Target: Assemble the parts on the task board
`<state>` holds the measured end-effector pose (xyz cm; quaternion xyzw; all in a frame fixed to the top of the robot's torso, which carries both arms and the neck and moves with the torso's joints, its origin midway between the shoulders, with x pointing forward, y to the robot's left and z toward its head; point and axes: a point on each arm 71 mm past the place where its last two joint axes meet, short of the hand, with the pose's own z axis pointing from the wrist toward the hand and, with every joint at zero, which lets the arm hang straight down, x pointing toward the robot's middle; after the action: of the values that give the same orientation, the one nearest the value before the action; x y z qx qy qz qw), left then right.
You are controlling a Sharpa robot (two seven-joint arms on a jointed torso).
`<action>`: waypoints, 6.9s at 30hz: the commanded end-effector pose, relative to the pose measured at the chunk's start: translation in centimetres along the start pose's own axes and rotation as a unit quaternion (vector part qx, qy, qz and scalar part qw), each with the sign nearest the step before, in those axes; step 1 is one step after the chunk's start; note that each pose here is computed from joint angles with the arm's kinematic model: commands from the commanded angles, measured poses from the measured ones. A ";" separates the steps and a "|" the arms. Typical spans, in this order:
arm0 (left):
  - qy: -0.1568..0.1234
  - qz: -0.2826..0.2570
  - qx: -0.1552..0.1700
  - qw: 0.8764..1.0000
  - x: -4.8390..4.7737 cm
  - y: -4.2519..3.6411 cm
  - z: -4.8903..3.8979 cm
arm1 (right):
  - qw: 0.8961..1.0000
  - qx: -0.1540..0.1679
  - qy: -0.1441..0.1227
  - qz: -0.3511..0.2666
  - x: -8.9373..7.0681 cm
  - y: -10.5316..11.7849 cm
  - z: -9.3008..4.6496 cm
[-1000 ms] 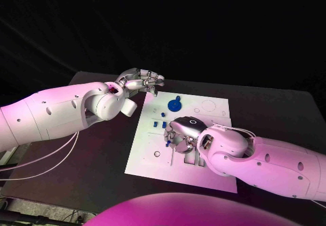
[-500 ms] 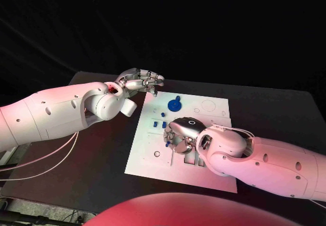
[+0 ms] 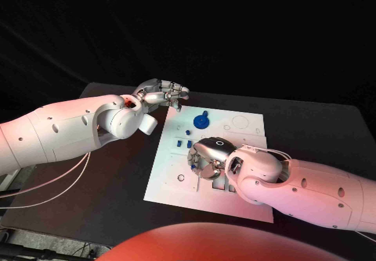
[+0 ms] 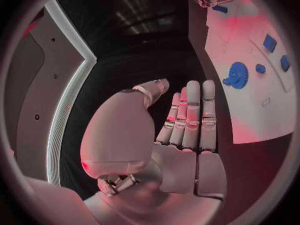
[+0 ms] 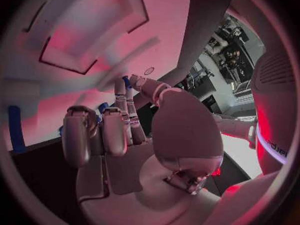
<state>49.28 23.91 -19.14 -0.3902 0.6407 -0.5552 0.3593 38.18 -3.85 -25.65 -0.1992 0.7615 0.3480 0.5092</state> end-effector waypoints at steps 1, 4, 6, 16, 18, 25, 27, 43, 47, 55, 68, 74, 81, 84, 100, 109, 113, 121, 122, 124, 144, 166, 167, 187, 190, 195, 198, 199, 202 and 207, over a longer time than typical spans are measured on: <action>0.008 0.000 0.003 1.000 0.17 -0.12 0.02 | 1.000 -0.002 0.010 0.003 0.3 -0.1 0.0; 0.008 0.000 0.003 1.000 0.15 -0.12 0.02 | 1.000 0.000 0.002 0.005 0.2 -0.3 -0.2; 0.008 0.000 0.002 1.000 0.15 -0.11 0.02 | 1.000 0.003 -0.006 0.007 0.1 -0.5 -0.4; 0.007 0.000 0.001 1.000 -0.02 -0.07 -0.02 | 0.999 0.019 -0.041 0.012 -1.4 -1.9 -2.9; 0.006 0.000 0.001 1.000 -0.06 -0.07 -0.04 | 0.999 0.025 -0.046 0.014 -2.0 -2.3 -3.5; 0.005 0.001 0.001 1.000 -0.25 -0.05 -0.17 | 0.995 0.084 -0.048 0.034 -5.4 -6.1 -6.6; 0.005 0.001 0.001 1.000 -0.28 -0.05 -0.18 | 0.993 0.101 -0.042 0.033 -6.0 -7.3 -7.3; 0.012 -0.001 0.002 1.000 0.13 -0.01 0.10 | 0.992 0.124 -0.025 -0.005 -6.1 -10.6 -7.9; 0.011 -0.001 0.001 1.000 0.06 0.01 0.10 | 0.993 0.118 -0.014 0.003 -5.6 -10.3 -7.4; 0.011 -0.001 0.000 1.000 0.04 0.02 0.06 | 0.994 0.111 -0.012 0.006 -5.2 -9.8 -6.6; 0.011 0.000 -0.001 1.000 -0.07 0.02 -0.05 | 0.994 0.110 -0.012 0.008 -4.8 -9.5 -6.1; 0.011 -0.001 -0.002 1.000 -0.08 0.03 -0.07 | 0.994 0.109 -0.012 0.005 -4.6 -9.4 -5.9; 0.011 0.000 -0.003 1.000 -0.12 0.04 -0.10 | 0.993 0.119 -0.022 -0.003 -4.7 -9.5 -5.8; 0.011 0.000 -0.003 1.000 -0.14 0.05 -0.11 | 0.992 0.120 -0.035 -0.005 -4.8 -9.5 -5.9; 0.010 0.000 -0.003 1.000 -0.14 0.11 0.11 | 0.990 0.086 -0.109 0.011 -7.6 -7.0 -7.2; 0.013 -0.001 -0.003 1.000 0.06 0.13 0.31 | 0.993 0.014 -0.112 0.023 -7.4 -2.3 -5.8; 0.016 -0.003 -0.002 1.000 0.29 0.12 0.46 | 0.994 -0.019 -0.100 0.035 -6.1 -0.2 -4.6; 0.022 -0.005 -0.002 1.000 0.67 0.13 0.71 | 0.994 -0.066 -0.076 0.049 -3.3 2.9 -2.8; 0.022 -0.005 -0.002 1.000 0.70 0.14 0.73 | 0.994 -0.070 -0.073 0.051 -2.9 3.2 -2.7; 0.023 -0.005 -0.002 1.000 0.75 0.14 0.74 | 0.994 -0.074 -0.068 0.054 -2.4 3.5 -2.4; 0.025 -0.005 -0.005 1.000 0.84 0.17 0.72 | 0.997 -0.061 -0.023 0.039 0.4 3.2 -1.0; 0.024 -0.005 -0.006 1.000 0.73 0.19 0.62 | 0.999 -0.039 -0.007 0.008 1.4 2.4 -0.4; 0.024 -0.005 -0.007 1.000 0.73 0.19 0.61 | 0.999 -0.038 -0.007 0.007 1.4 2.4 -0.4; 0.026 -0.004 -0.007 1.000 0.79 0.20 0.66 | 0.999 -0.051 0.004 0.004 1.9 3.5 0.1; 0.027 -0.004 -0.007 1.000 0.79 0.20 0.66 | 0.999 -0.048 0.004 0.004 1.9 3.4 0.1; 0.027 -0.004 -0.007 1.000 0.78 0.21 0.66 | 0.999 -0.045 -0.002 0.006 1.9 3.3 0.1; 0.027 -0.004 -0.007 1.000 0.78 0.21 0.66 | 0.999 -0.044 -0.010 0.009 1.8 3.3 0.0; 0.027 -0.004 -0.007 1.000 0.78 0.21 0.66 | 0.999 -0.044 -0.014 0.011 1.7 3.3 -0.1; 0.027 -0.004 -0.007 1.000 0.76 0.21 0.65 | 0.998 -0.047 -0.033 0.022 1.4 3.3 -0.5; 0.027 -0.004 -0.008 1.000 0.70 0.23 0.62 | 0.993 -0.053 -0.084 0.062 0.2 2.7 -2.1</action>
<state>49.56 23.26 -19.57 -0.3860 0.6519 -0.5555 0.3427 34.84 -3.20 -25.36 -0.1840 0.7324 0.4046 0.5158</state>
